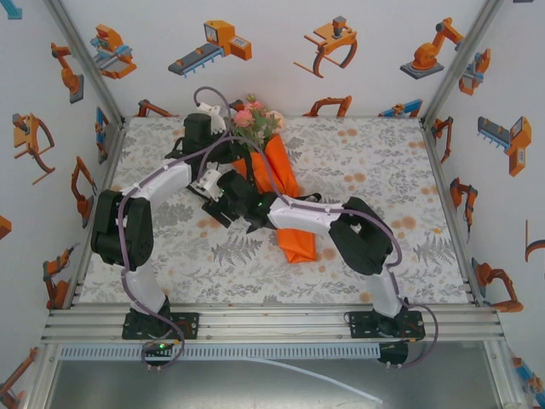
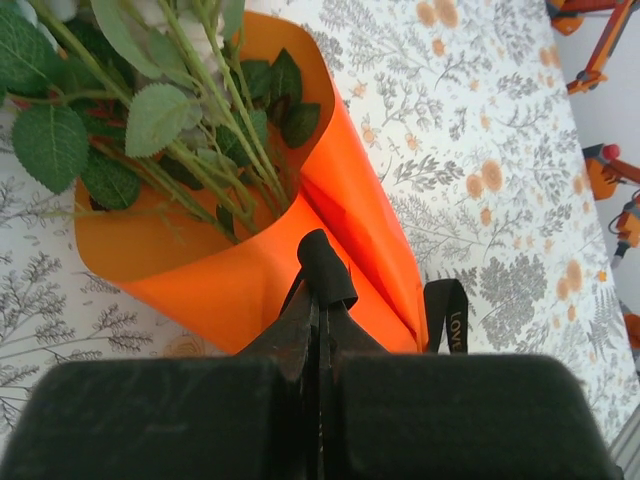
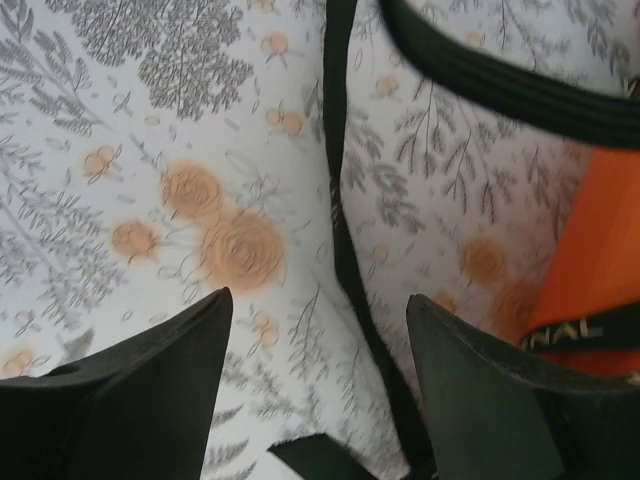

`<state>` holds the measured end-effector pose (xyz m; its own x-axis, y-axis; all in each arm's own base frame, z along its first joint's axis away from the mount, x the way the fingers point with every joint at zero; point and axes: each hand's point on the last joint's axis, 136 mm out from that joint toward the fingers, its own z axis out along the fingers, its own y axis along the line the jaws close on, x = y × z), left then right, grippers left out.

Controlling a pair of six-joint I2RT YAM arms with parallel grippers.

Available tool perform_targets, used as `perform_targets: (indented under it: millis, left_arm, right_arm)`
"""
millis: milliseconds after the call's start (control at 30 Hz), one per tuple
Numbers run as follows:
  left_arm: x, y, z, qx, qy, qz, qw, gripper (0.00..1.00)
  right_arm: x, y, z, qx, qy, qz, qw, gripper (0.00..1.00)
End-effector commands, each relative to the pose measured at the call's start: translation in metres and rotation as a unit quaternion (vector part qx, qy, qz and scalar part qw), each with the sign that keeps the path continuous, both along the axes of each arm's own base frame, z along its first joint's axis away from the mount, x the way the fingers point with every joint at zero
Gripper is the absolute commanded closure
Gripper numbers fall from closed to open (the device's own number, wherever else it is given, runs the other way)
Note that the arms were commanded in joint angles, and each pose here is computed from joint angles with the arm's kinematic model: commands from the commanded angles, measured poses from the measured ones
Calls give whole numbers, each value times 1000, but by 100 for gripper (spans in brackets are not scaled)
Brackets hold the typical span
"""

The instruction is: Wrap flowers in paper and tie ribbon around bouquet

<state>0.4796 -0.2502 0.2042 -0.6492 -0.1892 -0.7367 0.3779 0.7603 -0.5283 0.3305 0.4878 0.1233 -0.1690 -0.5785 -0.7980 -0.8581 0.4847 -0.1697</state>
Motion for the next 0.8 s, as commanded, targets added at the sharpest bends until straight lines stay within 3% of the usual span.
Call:
perform_targets:
  millis: [0,300,367,500,600,767]
  left_arm:
    - [-8,-18,18,-21,-10,-35,999,100]
    - [-16,-21,19,-32,-11,-56,998,100]
    - [-19,-21,19,-32,-13,-61,998,100]
    - [-23,-18,22,-27,-19,-64,997,100]
    - [-28,-14,26,-20,-30,-67,997,100]
    - [-33,-5,29,4,-41,-70,997,100]
  right_arm:
    - [12,-1,-24,-22,34,0,999,34]
    - [28,12,-63,-2,65,-26,998,42]
    - [30,14,-63,9,74,-24,997,48]
    - [25,15,-57,25,84,-11,996,80]
    - [15,12,-36,46,76,9,996,97]
    - [1,0,2,78,47,28,995,100]
